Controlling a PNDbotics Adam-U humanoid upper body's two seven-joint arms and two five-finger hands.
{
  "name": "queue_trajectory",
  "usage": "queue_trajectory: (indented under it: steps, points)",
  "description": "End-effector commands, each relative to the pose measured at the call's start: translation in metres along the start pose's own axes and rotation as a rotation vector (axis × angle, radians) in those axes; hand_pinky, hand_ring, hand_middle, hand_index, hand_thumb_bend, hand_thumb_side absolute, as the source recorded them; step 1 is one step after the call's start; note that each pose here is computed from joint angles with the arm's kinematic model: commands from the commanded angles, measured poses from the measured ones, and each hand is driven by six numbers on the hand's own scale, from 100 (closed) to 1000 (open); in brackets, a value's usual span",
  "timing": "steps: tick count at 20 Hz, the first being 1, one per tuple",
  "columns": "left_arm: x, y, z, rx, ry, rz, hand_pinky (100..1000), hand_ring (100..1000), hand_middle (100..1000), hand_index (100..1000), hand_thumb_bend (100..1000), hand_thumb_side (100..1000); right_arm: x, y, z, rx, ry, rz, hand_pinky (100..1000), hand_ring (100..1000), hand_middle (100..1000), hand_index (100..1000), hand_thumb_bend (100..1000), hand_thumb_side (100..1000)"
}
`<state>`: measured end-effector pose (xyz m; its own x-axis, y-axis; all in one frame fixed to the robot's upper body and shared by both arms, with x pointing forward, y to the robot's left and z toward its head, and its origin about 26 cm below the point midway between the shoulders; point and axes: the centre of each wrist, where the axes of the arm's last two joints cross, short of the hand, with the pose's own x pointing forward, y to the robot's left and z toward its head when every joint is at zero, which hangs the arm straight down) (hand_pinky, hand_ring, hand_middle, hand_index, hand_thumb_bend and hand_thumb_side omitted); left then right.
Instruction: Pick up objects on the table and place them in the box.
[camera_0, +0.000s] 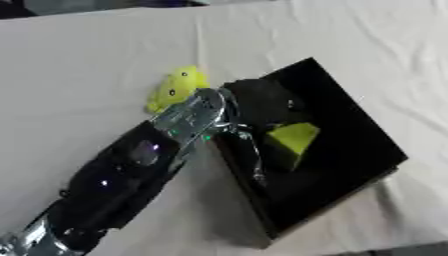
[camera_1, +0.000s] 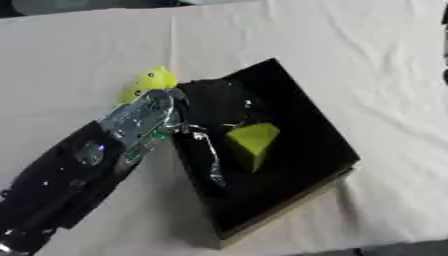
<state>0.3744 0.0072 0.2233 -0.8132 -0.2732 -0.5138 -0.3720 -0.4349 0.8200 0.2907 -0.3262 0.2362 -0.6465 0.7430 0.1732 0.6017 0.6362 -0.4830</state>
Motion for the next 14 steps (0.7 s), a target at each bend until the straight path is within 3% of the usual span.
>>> queue_trajectory:
  steps: [1,5,9,14]
  points:
    - [-0.009,0.008,0.009,-0.003,0.035,-0.037,913,928,916,965,896,758,0.002,-0.007,-0.005,-0.014,-0.021,0.008,856,789,679,831,100,1000]
    - [-0.011,0.017,0.017,0.053,0.046,-0.018,882,907,892,945,752,767,0.002,-0.007,-0.004,-0.011,-0.016,0.011,856,789,679,831,100,1000]
    - [-0.016,0.049,0.045,0.211,0.063,0.011,851,882,865,922,632,771,0.001,-0.008,-0.003,-0.009,-0.011,0.014,856,789,680,832,100,1000]
    - [-0.021,0.083,0.088,0.346,0.086,0.057,817,861,850,911,561,752,0.0,-0.008,-0.002,-0.008,-0.007,0.017,856,789,681,832,100,1000]
